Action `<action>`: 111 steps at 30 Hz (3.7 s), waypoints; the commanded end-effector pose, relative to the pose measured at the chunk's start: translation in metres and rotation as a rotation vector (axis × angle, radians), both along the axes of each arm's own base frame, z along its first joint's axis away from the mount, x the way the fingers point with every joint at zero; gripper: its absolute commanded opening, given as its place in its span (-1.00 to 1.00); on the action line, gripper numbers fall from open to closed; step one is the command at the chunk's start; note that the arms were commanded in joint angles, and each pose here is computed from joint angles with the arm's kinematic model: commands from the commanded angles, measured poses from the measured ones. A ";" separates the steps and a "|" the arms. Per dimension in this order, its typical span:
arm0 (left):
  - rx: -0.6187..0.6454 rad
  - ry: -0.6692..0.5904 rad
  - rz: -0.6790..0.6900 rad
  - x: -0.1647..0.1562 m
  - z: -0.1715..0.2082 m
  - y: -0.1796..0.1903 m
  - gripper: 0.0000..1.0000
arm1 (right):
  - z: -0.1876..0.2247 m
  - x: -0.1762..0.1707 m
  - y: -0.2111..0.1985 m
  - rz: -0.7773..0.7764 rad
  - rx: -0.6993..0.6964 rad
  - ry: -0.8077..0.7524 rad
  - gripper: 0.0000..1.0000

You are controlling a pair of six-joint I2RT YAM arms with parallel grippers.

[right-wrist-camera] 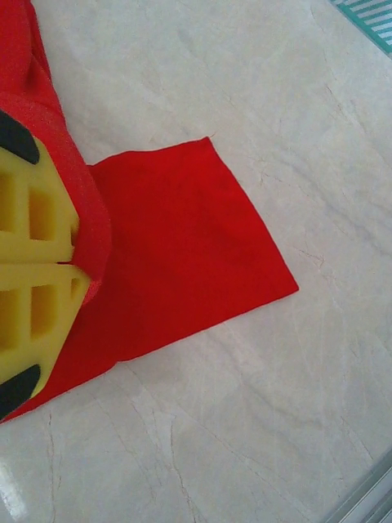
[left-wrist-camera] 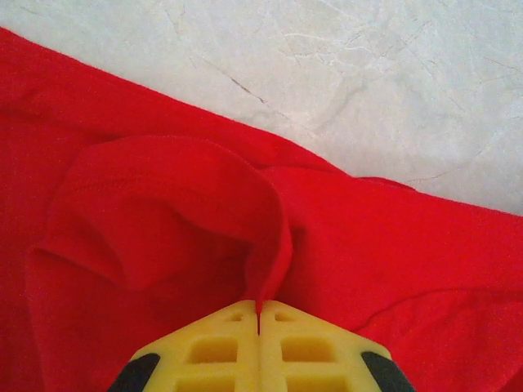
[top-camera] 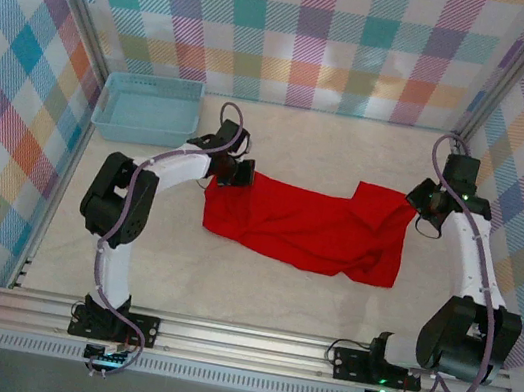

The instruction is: Fold the inside-out t-shirt

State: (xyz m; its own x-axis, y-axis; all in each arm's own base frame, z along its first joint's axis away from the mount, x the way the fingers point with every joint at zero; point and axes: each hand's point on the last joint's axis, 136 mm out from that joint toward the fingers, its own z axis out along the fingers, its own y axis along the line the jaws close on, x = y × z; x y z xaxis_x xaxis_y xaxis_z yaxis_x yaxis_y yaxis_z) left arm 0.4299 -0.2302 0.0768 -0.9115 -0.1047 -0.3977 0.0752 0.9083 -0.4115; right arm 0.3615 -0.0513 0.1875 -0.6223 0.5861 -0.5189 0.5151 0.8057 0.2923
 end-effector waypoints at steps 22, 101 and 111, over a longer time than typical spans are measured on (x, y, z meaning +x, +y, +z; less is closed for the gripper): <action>-0.323 -0.926 0.281 -0.189 0.390 0.160 -1.00 | 0.373 -0.200 0.025 0.034 -0.257 -0.933 -1.00; -0.278 0.025 0.516 -0.234 0.031 0.151 -1.00 | -0.009 -0.191 0.057 -0.136 0.338 -0.077 -1.00; -0.113 0.015 0.550 -0.165 0.032 0.162 -1.00 | 0.000 -0.100 0.043 -0.070 0.307 -0.096 -1.00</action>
State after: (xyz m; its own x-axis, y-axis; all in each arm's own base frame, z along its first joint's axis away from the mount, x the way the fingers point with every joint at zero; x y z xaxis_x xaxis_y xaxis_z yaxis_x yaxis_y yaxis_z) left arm 0.2338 -0.0736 0.0910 -0.7462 -0.6217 -0.2380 -0.4464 0.7325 -0.5139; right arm 0.2252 -0.0040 0.1610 -0.5520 0.7861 -0.2783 0.6075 0.6077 0.5115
